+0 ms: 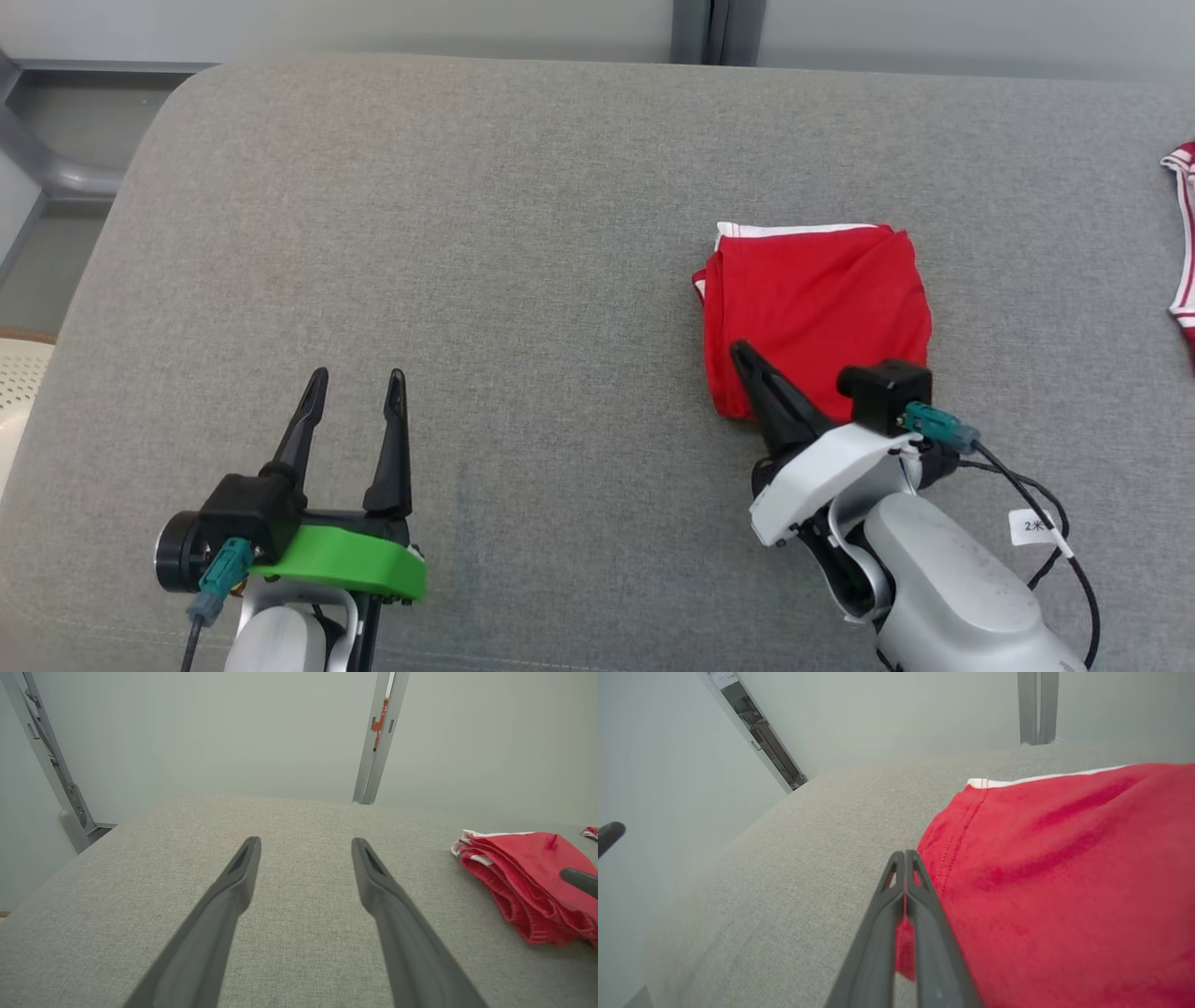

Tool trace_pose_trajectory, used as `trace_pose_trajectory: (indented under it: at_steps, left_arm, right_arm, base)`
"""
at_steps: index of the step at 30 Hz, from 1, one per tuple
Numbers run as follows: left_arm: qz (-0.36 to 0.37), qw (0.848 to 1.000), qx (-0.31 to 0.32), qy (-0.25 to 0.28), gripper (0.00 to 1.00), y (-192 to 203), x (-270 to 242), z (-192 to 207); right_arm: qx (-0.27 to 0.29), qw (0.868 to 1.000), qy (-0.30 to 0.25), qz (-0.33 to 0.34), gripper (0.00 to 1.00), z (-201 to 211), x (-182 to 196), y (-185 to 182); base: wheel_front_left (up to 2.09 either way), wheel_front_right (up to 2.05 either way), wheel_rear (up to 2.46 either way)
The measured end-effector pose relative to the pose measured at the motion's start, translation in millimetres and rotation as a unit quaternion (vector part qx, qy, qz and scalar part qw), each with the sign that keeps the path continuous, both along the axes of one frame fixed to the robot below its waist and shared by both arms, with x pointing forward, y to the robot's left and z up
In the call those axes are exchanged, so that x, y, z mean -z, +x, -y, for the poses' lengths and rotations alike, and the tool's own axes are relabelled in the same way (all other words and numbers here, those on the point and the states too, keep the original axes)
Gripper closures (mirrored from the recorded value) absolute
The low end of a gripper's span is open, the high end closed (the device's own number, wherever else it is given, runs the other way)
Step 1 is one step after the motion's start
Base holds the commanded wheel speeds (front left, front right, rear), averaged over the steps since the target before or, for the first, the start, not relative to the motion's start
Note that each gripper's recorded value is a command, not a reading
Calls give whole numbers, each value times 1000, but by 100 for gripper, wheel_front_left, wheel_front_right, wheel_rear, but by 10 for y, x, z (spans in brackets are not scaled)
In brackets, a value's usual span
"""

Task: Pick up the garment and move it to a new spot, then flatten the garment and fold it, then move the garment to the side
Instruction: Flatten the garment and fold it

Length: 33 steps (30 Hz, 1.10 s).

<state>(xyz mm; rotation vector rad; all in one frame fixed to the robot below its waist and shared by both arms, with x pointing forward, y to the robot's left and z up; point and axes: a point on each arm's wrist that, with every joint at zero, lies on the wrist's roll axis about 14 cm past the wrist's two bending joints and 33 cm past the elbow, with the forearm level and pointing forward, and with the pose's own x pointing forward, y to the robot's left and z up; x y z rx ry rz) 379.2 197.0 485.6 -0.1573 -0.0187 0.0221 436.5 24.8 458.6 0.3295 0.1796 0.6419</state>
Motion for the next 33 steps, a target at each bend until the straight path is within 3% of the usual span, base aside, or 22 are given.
trace_pose_trajectory:
  at_steps: [5,7,8,9,21,33]
  left_arm:
    - [5,1000,6,3,0,19,-23,39]
    - [7,1000,15,4,0,39,-35,93]
    - [8,1000,19,3,0,52,-42,120]
    - [10,1000,22,3,0,63,-50,142]
    - [20,999,49,10,0,151,-107,318]
    - [20,999,21,25,0,23,-115,123]
  right_arm:
    - [43,998,5,51,100,344,-294,91]
    - [68,995,2,72,62,555,-408,121]
    - [83,993,-1,82,17,676,-459,135]
    - [94,992,-5,89,0,767,-488,137]
    - [200,973,-38,105,0,1670,-522,-163]
    - [250,961,-45,108,0,1957,-536,-451]
  base:
    - [0,0,0]
    - [0,0,0]
    - [0,0,0]
    - [0,0,0]
    - [0,0,0]
    - [0,0,0]
